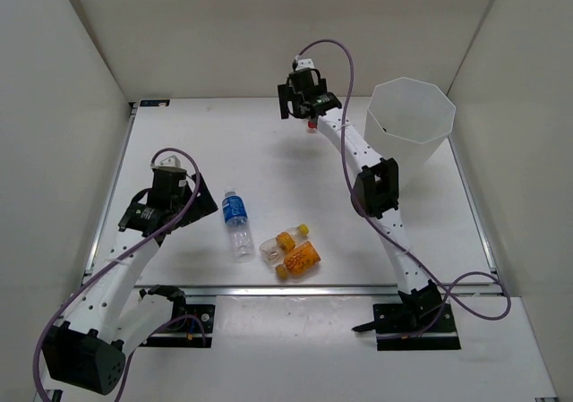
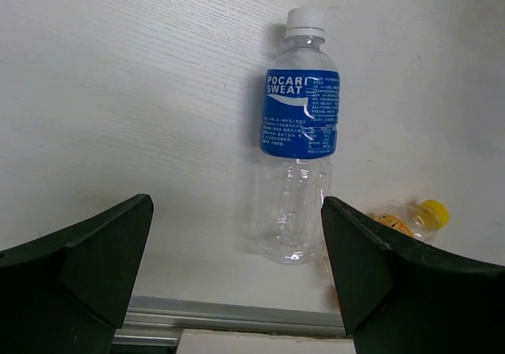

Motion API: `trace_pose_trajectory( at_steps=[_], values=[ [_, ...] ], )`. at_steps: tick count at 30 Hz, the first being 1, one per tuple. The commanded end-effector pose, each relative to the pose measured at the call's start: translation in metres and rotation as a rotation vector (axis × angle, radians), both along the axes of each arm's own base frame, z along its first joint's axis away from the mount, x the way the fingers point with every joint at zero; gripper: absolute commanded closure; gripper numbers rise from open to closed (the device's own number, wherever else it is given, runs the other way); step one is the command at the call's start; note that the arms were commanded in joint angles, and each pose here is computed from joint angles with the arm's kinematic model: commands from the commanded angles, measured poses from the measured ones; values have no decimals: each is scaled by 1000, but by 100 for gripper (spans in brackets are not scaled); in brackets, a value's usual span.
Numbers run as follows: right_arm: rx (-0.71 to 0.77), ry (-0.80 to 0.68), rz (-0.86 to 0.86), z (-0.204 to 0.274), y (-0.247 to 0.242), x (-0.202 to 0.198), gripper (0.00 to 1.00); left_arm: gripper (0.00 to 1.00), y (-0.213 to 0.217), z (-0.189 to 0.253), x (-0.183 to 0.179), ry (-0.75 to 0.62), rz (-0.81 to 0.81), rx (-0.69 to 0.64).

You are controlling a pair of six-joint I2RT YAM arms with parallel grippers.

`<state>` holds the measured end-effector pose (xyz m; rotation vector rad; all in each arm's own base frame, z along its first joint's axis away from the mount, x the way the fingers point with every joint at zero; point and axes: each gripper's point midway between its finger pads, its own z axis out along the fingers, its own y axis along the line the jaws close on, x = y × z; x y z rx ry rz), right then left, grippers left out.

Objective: Put the plastic bottles in the bin

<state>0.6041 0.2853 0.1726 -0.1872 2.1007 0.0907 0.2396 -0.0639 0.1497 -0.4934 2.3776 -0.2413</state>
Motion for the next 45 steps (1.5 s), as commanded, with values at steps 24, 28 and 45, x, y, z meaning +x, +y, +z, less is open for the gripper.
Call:
trace_pose_trajectory(
  at_steps=[24, 28, 45],
  values=[
    [178, -86, -84, -81, -56, 85, 5, 2, -1, -9, 18, 18, -17, 4],
    [229, -101, -11, -77, -40, 87, 9, 2, -5, -14, 22, 35, -23, -23],
    [359, -84, 61, -81, -31, 90, 54, 2, 8, -6, 33, 24, 50, -48]
  ],
)
